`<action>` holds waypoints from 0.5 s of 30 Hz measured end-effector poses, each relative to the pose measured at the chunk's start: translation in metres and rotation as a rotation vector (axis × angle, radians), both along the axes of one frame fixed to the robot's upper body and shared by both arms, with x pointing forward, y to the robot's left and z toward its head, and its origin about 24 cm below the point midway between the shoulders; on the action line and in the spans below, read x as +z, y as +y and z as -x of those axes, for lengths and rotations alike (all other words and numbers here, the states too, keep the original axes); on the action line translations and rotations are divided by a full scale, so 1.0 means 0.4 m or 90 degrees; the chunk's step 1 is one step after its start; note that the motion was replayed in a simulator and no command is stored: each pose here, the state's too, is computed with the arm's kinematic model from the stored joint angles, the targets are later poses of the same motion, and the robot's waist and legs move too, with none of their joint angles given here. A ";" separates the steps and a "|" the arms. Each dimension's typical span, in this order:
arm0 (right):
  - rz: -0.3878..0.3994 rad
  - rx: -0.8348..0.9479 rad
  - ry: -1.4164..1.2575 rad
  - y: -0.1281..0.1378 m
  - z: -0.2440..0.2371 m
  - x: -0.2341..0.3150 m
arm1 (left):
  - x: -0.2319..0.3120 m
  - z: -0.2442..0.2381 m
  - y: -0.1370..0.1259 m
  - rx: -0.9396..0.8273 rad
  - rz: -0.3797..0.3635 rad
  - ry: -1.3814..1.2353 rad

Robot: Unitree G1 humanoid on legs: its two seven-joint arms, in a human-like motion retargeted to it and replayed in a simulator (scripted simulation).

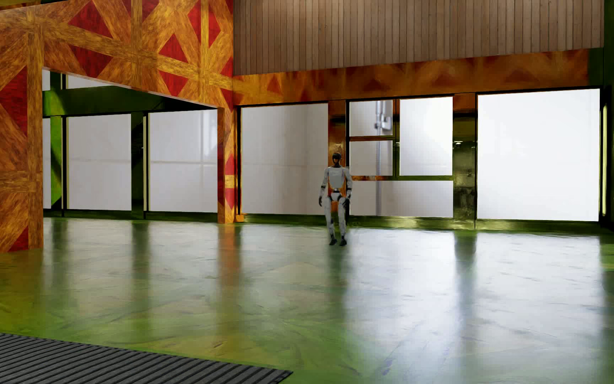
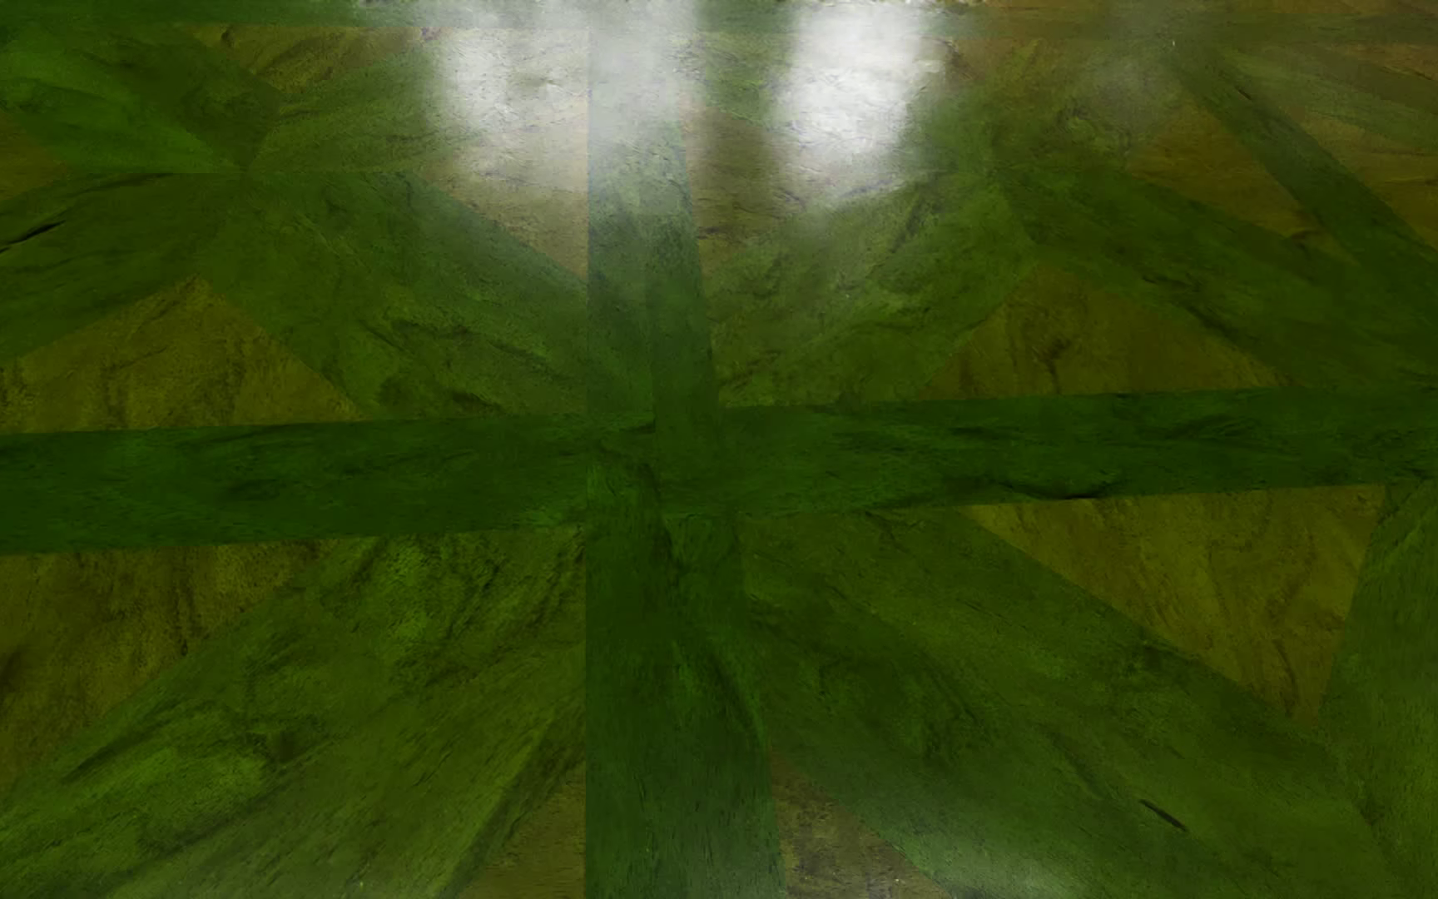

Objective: Advance

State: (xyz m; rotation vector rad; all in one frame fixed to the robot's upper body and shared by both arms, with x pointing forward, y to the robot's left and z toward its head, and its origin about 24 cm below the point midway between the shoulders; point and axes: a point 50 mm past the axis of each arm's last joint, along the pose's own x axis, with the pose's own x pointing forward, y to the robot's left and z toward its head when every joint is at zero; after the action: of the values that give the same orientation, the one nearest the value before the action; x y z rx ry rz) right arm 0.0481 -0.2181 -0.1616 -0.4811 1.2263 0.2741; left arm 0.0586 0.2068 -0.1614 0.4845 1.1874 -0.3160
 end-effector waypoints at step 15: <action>0.021 -0.049 0.114 -0.026 0.179 -0.004 | 0.003 0.007 0.037 0.005 -0.026 0.010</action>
State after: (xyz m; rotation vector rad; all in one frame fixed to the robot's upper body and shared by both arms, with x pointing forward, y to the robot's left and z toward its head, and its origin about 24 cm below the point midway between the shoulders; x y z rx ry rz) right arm -0.0235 -0.2286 -0.1633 -0.4431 1.4221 0.2349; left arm 0.0559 0.2216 -0.1603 0.5131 1.2121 -0.2891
